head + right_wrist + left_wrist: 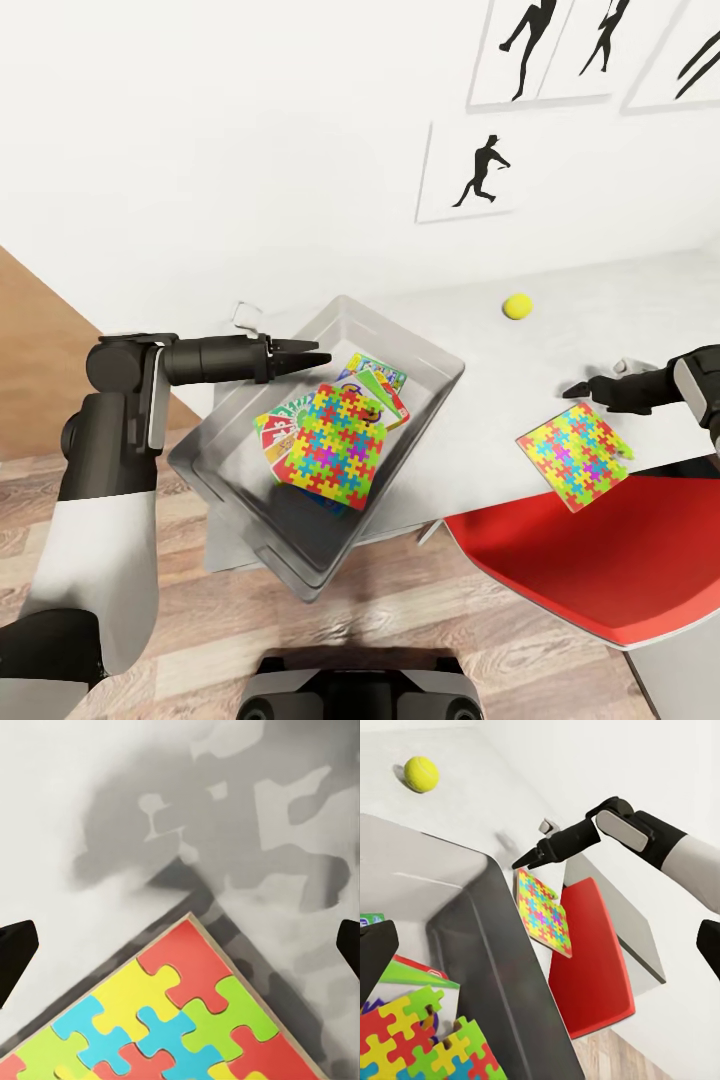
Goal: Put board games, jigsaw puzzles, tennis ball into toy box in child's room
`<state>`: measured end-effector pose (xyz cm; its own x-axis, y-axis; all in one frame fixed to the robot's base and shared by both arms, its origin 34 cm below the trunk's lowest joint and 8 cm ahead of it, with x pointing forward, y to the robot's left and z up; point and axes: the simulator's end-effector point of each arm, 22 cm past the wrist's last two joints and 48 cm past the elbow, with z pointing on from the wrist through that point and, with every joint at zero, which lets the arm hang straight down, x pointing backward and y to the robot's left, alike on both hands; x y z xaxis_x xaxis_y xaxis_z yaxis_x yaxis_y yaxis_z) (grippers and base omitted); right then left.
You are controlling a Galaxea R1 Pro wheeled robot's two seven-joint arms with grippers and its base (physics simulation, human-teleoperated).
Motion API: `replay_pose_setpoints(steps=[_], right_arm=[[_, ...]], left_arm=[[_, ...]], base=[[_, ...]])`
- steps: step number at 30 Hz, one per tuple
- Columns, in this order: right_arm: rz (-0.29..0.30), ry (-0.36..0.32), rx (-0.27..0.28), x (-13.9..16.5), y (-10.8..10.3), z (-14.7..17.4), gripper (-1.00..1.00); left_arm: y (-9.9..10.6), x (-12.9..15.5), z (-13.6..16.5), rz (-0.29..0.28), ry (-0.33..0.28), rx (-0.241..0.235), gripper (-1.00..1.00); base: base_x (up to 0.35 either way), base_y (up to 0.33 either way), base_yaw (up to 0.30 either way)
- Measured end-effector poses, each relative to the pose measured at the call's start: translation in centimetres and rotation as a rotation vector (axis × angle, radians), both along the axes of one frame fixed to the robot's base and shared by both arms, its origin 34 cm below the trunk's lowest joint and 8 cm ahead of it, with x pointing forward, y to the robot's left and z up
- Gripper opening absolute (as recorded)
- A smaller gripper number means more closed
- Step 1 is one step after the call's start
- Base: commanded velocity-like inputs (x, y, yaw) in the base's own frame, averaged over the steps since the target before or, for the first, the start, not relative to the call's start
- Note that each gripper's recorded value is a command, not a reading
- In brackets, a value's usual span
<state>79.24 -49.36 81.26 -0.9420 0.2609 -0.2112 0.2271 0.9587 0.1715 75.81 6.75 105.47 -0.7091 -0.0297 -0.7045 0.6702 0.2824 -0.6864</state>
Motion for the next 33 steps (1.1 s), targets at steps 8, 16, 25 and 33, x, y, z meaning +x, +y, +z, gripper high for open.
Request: replay_pose_setpoints(steps=[8,16,25,33], right_arm=[[-0.001,0.001,-0.002,0.0,-0.05,-0.03,1.0],[-0.002,0.0,0.0,0.02,-0.04,0.0,1.0],[-0.003,0.0,-0.001,-0.02,-0.09,0.02,1.0],[-0.002,0.001,-0.002,-0.04,-0.1,0.0,1.0]], left_arm=[[0.02,0.03,-0.02,0.0,0.0,0.0,1.0],[0.0,0.03,0.01,0.001,0.0,-0.001,1.0],[-0.04,0.03,0.03,0.001,0.0,-0.002,1.0],[-0.08,0.02,0.05,0.001,0.0,-0.003,1.0]], base=[[-0.097,0.007,0.0],[-0.133,0.072,0.0],[-0.056,0.077,0.0],[-0.005,0.078,0.0]])
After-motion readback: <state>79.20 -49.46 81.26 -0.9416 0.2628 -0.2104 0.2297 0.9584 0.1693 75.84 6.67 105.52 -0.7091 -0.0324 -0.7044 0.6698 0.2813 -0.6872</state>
